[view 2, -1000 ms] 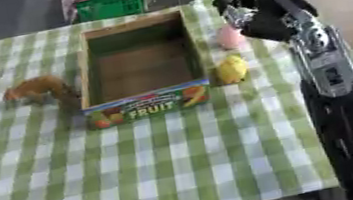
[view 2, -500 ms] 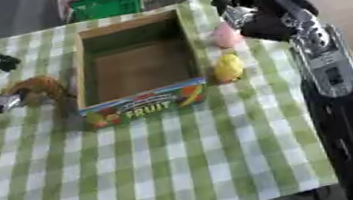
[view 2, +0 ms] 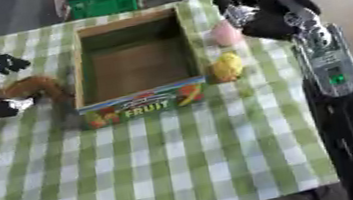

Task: Pick up objects on the table and place them in the box.

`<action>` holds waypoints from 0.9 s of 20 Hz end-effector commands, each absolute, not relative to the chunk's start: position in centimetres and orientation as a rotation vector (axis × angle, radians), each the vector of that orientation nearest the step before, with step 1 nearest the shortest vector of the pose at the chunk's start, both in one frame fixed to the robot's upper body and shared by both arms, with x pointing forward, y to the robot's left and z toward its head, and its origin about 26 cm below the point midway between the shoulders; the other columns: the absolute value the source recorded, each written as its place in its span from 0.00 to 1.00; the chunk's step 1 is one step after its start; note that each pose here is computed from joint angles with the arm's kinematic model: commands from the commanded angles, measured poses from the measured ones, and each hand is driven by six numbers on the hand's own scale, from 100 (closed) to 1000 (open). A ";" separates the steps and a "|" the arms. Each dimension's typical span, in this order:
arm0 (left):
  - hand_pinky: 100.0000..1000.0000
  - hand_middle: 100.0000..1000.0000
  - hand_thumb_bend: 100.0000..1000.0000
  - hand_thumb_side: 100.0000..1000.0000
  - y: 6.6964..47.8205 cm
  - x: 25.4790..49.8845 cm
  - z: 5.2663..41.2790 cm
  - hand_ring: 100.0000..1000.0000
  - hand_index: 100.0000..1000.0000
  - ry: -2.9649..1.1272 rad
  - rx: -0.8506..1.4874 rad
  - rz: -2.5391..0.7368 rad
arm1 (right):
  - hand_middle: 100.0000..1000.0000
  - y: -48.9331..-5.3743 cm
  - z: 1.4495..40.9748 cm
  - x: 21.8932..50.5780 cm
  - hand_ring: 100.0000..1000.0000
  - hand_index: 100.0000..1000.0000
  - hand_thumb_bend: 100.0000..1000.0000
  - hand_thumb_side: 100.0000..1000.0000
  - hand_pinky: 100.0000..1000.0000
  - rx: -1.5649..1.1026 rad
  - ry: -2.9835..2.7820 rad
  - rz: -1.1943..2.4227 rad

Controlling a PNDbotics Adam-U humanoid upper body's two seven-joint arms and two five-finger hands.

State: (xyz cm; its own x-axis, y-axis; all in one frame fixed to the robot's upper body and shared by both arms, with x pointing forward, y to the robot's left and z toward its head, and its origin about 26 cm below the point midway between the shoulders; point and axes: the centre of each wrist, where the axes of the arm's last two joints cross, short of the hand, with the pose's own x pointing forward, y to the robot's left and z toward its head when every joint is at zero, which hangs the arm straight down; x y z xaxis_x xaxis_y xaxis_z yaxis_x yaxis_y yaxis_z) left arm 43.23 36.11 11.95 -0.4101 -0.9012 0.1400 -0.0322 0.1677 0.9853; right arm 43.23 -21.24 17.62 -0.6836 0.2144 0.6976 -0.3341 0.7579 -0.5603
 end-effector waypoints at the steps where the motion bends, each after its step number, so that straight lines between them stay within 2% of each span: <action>1: 0.72 0.69 0.27 0.35 36.2 43.6 12.9 0.73 0.82 -1.644 0.958 -1.367 | 0.70 -21.0 18.8 43.4 0.68 0.79 0.00 0.35 0.62 0.080 -2.182 0.903; 8: 0.71 0.69 0.19 0.23 36.0 43.6 12.1 0.72 0.81 -1.608 0.976 -1.398 | 0.70 -21.1 18.8 43.4 0.68 0.79 0.00 0.35 0.62 0.077 -2.178 0.904; 12: 0.71 0.66 0.16 0.19 36.0 43.5 11.9 0.70 0.81 -1.573 0.969 -1.431 | 0.71 -21.1 18.7 43.4 0.68 0.79 0.00 0.35 0.62 0.077 -2.177 0.904; 16: 0.70 0.61 0.11 0.09 36.2 43.5 11.7 0.67 0.80 -1.489 0.940 -1.500 | 0.71 -21.2 18.7 43.4 0.68 0.79 0.00 0.36 0.62 0.074 -2.174 0.904; 18: 0.68 0.59 0.05 0.08 36.3 43.4 11.8 0.63 0.79 -1.467 0.938 -1.514 | 0.71 -21.3 18.7 43.4 0.68 0.79 0.00 0.36 0.62 0.074 -2.173 0.903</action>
